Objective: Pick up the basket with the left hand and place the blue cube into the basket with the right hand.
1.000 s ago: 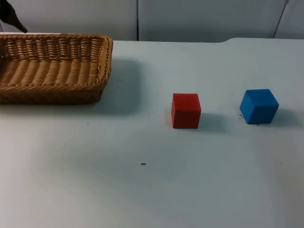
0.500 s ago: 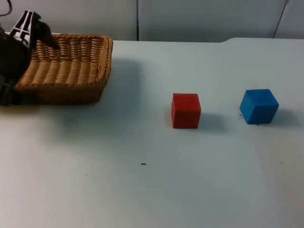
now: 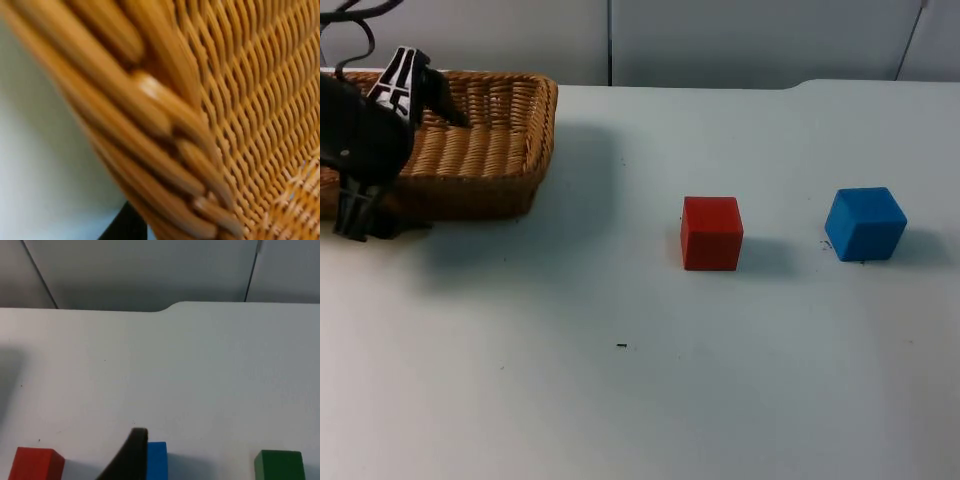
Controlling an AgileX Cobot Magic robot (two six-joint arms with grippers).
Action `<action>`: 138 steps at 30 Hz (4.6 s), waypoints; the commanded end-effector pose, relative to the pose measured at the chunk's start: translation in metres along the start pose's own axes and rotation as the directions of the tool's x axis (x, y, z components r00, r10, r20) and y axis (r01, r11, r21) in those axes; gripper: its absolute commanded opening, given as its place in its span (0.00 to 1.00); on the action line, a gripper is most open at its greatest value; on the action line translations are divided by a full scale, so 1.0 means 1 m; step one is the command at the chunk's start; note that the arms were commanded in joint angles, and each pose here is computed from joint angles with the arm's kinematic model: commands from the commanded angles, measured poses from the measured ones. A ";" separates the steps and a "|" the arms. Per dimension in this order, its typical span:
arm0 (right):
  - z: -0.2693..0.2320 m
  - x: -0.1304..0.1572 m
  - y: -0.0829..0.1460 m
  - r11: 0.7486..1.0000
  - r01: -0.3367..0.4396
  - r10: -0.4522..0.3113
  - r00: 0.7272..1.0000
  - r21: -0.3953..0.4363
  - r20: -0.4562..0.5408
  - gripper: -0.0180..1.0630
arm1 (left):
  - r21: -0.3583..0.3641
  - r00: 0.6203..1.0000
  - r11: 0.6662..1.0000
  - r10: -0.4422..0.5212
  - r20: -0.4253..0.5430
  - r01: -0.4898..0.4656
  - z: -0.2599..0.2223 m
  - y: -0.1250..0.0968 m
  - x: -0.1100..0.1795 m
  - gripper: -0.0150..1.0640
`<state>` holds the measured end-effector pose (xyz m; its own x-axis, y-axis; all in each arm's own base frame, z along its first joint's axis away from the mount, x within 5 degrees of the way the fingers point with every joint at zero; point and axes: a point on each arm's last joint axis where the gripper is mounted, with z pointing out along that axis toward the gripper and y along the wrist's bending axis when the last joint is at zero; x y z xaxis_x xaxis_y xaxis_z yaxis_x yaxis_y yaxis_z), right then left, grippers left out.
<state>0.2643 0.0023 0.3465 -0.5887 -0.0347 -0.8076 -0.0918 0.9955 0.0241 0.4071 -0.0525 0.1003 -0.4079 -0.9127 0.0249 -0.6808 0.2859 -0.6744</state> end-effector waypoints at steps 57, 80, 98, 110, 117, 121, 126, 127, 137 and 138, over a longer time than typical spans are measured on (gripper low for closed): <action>0.020 0.001 0.030 0.991 0.081 -0.091 0.991 -0.105 -0.097 0.98 | -0.075 0.545 0.558 0.758 -0.359 -0.826 -0.137 0.009 -0.008 0.01; 0.165 0.017 0.042 0.999 0.051 -0.054 0.900 -0.018 -0.433 0.95 | 0.029 0.563 0.628 0.715 -0.414 -0.777 -0.122 0.011 -0.001 0.01; 0.229 0.072 0.059 1.000 0.015 -0.022 0.828 -0.016 -0.561 0.94 | 0.065 0.545 0.619 0.732 -0.410 -0.783 -0.125 -0.006 -0.003 0.01; 0.255 0.092 0.059 1.000 -0.022 0.027 0.832 0.016 -0.554 0.93 | 0.071 0.536 0.615 0.733 -0.418 -0.786 -0.126 -0.005 -0.002 0.01; 0.261 0.100 0.059 1.000 -0.026 0.031 0.823 0.017 -0.567 0.89 | 0.071 0.536 0.615 0.733 -0.418 -0.786 -0.126 -0.005 -0.002 0.01; 0.265 0.105 0.059 0.999 -0.032 0.040 0.815 0.024 -0.578 0.70 | 0.071 0.536 0.615 0.733 -0.418 -0.786 -0.126 -0.005 -0.002 0.01; 0.265 0.105 0.059 0.998 -0.047 0.058 0.814 0.034 -0.577 0.44 | 0.071 0.536 0.615 0.733 -0.418 -0.786 -0.126 -0.005 -0.002 0.01; 0.266 0.105 0.059 0.998 -0.047 0.058 0.816 0.034 -0.576 0.39 | 0.071 0.536 0.615 0.733 -0.418 -0.786 -0.126 -0.005 -0.002 0.01; 0.260 0.098 0.059 0.999 -0.037 0.045 0.825 0.026 -0.564 0.01 | 0.071 0.536 0.615 0.733 -0.418 -0.786 -0.126 -0.005 -0.002 0.01; 0.256 0.094 0.059 0.999 -0.036 0.043 0.828 0.024 -0.560 0.01 | 0.071 0.536 0.615 0.733 -0.418 -0.786 -0.126 -0.005 -0.002 0.01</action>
<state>0.4079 0.0793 0.1079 -0.9506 -0.0281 -0.3090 -0.0415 0.9985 0.0366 0.3336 -0.0143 0.1916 -0.9747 -0.1471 -0.1681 -0.0532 0.8838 -0.4648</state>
